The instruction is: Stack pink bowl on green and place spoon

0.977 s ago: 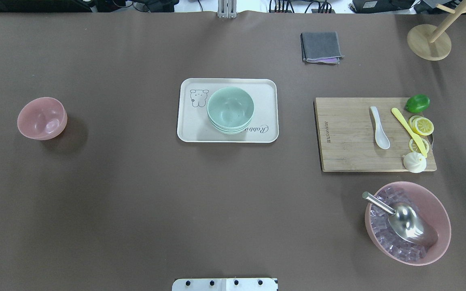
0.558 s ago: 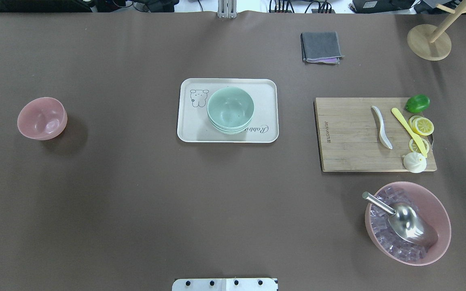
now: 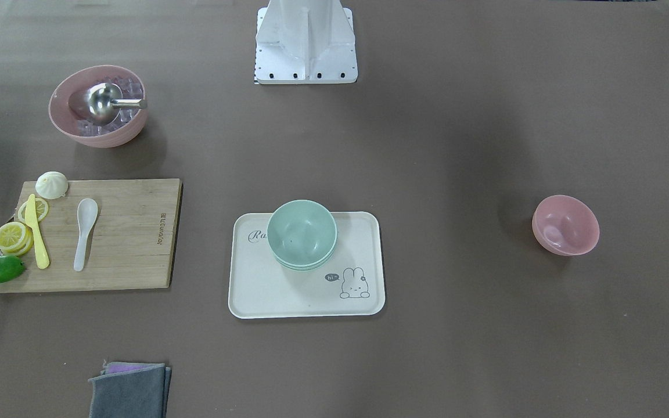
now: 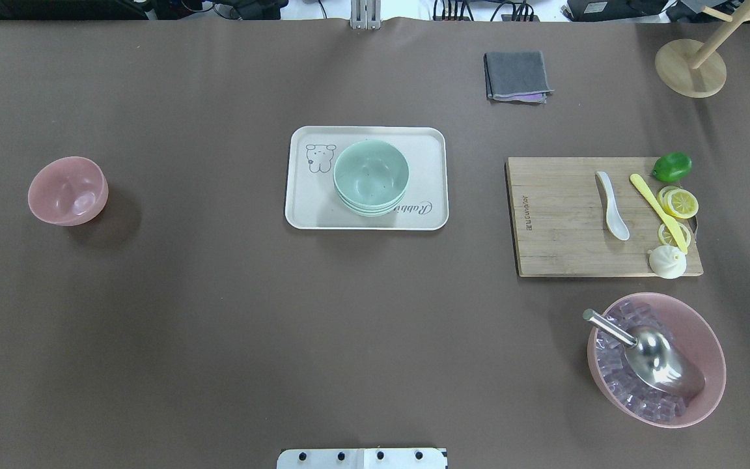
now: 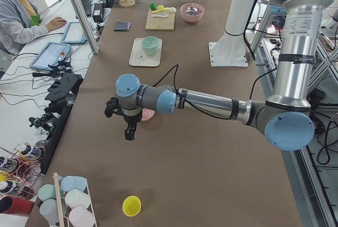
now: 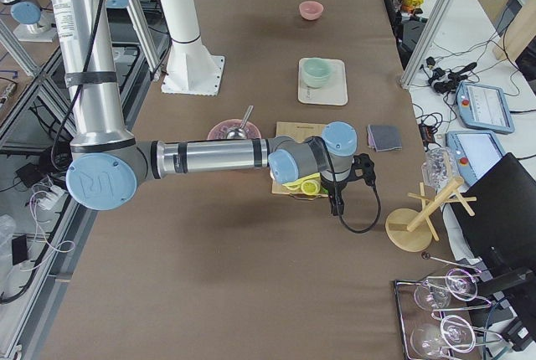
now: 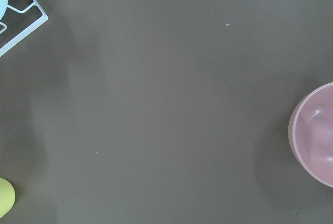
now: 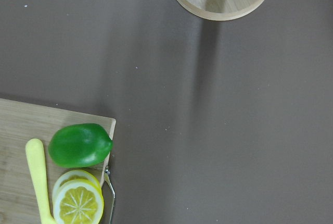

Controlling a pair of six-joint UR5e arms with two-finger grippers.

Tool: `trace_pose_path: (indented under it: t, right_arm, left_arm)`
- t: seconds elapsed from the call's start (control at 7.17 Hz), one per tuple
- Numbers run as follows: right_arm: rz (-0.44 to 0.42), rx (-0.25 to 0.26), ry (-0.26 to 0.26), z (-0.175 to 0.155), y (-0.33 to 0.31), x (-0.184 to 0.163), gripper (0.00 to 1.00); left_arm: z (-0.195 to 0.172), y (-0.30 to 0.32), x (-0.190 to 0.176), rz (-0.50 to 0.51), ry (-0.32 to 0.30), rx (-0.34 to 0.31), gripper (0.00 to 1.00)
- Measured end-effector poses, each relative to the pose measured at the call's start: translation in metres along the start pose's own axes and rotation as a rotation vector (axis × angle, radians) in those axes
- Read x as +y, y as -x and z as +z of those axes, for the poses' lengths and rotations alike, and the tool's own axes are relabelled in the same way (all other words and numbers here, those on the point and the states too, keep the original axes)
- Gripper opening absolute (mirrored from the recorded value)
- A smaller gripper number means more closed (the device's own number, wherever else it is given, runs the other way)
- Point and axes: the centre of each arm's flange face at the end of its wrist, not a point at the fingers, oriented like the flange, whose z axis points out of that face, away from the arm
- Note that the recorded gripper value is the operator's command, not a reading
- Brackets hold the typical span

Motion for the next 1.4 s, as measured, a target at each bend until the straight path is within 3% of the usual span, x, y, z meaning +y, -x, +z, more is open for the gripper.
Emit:
trace_pose_path:
  t: [0.28, 0.56, 0.84, 0.98, 1.26, 1.4]
  right_arm:
    - [-0.018, -0.009, 0.005, 0.003, 0.011, 0.0, 1.0]
    - [-0.036, -0.018, 0.004, 0.002, 0.022, 0.002, 1.0]
    - [-0.042, -0.019, 0.004, 0.003, 0.025, 0.003, 1.0]
    - [-0.043, -0.02, 0.008, 0.004, 0.026, 0.004, 1.0]
    - [-0.037, -0.024, 0.016, 0.008, 0.028, 0.005, 1.0]
    - [-0.029, -0.03, 0.018, 0.008, 0.029, 0.005, 1.0]
  left_arm:
    - [0.012, -0.034, -0.009, -0.023, 0.007, 0.021, 0.98]
    - [0.069, -0.11, -0.017, -0.098, 0.032, 0.067, 0.97]
    - [0.125, -0.129, -0.021, -0.135, 0.074, 0.083, 0.83]
    - [0.14, -0.128, -0.027, -0.147, 0.089, 0.081, 0.68]
    - [0.153, -0.13, -0.036, -0.153, 0.103, 0.079, 0.66]
    - [0.162, -0.134, -0.038, -0.149, 0.114, 0.078, 0.45]
